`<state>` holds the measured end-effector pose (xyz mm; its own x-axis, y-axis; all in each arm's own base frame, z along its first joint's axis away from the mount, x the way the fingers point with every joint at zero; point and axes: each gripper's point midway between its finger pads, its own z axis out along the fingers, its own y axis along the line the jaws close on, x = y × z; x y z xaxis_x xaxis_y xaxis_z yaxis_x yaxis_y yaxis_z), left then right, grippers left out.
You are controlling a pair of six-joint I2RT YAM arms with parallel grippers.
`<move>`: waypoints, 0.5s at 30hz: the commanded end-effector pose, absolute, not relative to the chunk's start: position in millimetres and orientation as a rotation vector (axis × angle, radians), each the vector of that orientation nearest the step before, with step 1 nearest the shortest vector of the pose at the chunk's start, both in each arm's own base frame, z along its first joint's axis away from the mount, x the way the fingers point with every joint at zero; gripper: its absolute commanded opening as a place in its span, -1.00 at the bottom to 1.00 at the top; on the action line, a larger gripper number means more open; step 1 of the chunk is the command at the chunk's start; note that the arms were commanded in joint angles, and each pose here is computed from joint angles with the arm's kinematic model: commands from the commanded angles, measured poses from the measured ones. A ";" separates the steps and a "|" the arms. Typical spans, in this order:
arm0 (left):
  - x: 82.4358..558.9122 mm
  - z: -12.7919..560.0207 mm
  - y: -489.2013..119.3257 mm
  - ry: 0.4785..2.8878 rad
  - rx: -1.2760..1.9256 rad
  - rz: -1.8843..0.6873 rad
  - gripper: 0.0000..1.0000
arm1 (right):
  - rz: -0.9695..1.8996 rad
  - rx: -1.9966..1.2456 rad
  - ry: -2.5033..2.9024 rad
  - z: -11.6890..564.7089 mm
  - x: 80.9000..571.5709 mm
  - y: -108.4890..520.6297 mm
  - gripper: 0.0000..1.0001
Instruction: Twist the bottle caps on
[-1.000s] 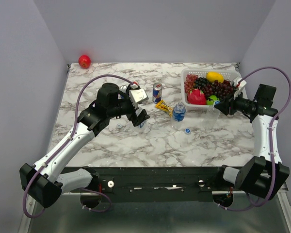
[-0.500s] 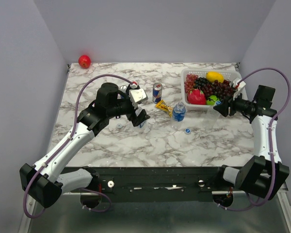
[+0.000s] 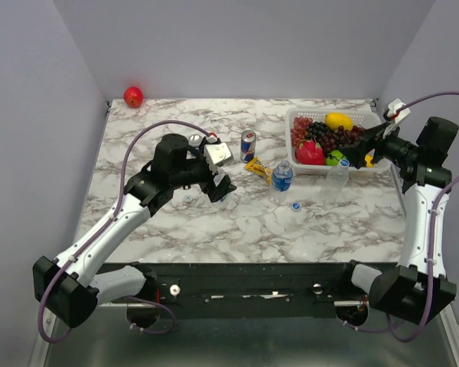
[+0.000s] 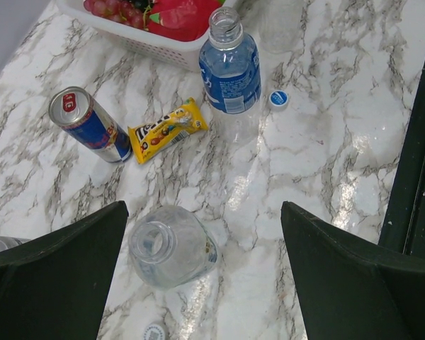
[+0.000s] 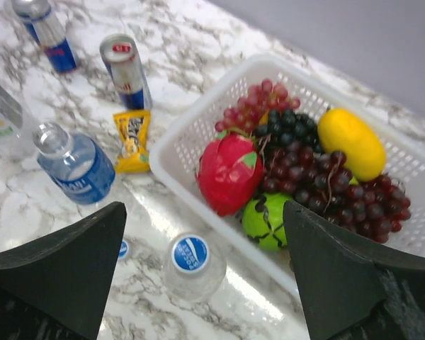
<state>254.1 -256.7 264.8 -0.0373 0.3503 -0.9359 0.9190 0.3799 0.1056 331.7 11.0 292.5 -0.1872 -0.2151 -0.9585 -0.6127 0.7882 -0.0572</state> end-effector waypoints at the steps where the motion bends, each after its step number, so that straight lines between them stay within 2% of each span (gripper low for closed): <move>1: 252.2 267.5 -253.3 1.590 1.127 -0.695 0.97 | 0.589 -0.650 1.652 332.6 320.0 53.9 0.94; 8: 247.1 269.5 -250.5 1.578 1.127 -0.724 0.97 | 0.727 -0.872 1.651 292.5 306.2 134.6 0.85; 15: 250.4 271.0 -234.0 1.603 1.074 -0.718 0.97 | 0.749 -0.960 1.680 265.9 319.0 161.3 0.82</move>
<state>254.9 -241.2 266.9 -0.0580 0.3192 -0.9459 0.9048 0.4172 0.0853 308.6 154.7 273.7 -0.1847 -0.2029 -0.9616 -0.8672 0.4940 0.0623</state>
